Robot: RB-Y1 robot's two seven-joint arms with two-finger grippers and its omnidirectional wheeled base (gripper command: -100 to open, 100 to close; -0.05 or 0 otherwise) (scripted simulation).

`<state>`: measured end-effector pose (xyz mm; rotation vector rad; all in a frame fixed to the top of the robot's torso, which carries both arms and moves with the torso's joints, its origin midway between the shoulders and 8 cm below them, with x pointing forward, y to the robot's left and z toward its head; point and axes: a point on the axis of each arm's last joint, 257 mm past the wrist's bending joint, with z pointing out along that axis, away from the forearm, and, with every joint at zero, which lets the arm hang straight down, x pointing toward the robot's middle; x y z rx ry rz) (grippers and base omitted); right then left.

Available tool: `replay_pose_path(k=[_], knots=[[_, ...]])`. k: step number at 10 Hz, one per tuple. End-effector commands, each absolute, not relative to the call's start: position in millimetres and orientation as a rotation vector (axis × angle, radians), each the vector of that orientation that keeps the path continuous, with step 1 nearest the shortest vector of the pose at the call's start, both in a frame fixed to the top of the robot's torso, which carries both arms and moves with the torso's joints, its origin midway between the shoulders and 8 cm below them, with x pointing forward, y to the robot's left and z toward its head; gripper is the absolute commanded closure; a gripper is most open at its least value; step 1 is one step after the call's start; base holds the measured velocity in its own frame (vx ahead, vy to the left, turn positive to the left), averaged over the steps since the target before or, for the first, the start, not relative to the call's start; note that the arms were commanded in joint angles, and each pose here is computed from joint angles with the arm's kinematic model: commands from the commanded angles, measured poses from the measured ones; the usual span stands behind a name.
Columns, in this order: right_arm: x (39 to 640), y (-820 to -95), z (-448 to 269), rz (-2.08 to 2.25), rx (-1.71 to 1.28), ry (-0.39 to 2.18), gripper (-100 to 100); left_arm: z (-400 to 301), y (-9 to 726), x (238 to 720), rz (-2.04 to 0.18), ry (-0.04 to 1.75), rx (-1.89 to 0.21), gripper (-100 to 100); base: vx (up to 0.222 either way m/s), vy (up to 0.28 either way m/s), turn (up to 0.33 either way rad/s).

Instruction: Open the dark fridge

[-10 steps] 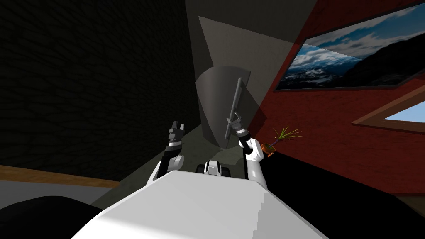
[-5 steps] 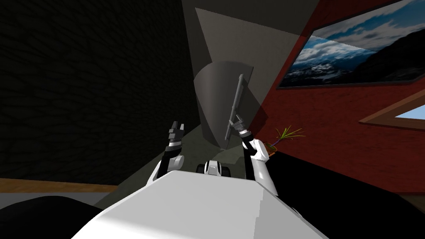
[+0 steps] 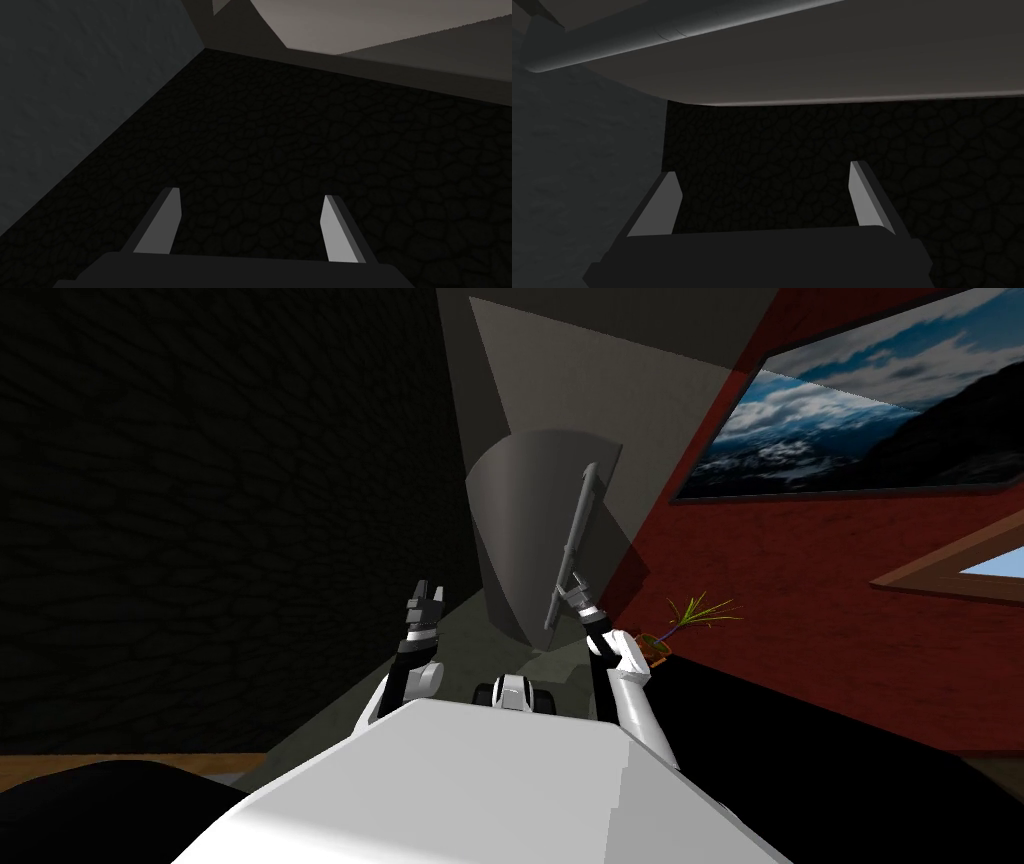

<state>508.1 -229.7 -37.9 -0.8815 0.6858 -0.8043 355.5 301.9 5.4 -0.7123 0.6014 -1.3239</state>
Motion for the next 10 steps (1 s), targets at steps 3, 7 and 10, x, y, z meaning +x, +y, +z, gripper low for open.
replay_pose_path(k=[3,7,10], knots=[[523.4,-254.3,-85.0,-0.749,-0.816,0.872,-100,5.4,301.9,355.5,-1.324,0.601,-0.712,0,0.06,0.039,-0.024],[530.5,-287.5,-146.5,-0.701,-0.754,1.076,-100,5.4,301.9,355.5,-1.324,0.601,-0.712,0,0.083,0.062,-0.037],[530.4,-302.8,-174.7,-0.683,-0.727,1.164,-100,5.4,301.9,355.5,-1.324,0.601,-0.712,0,0.073,0.04,-0.021]])
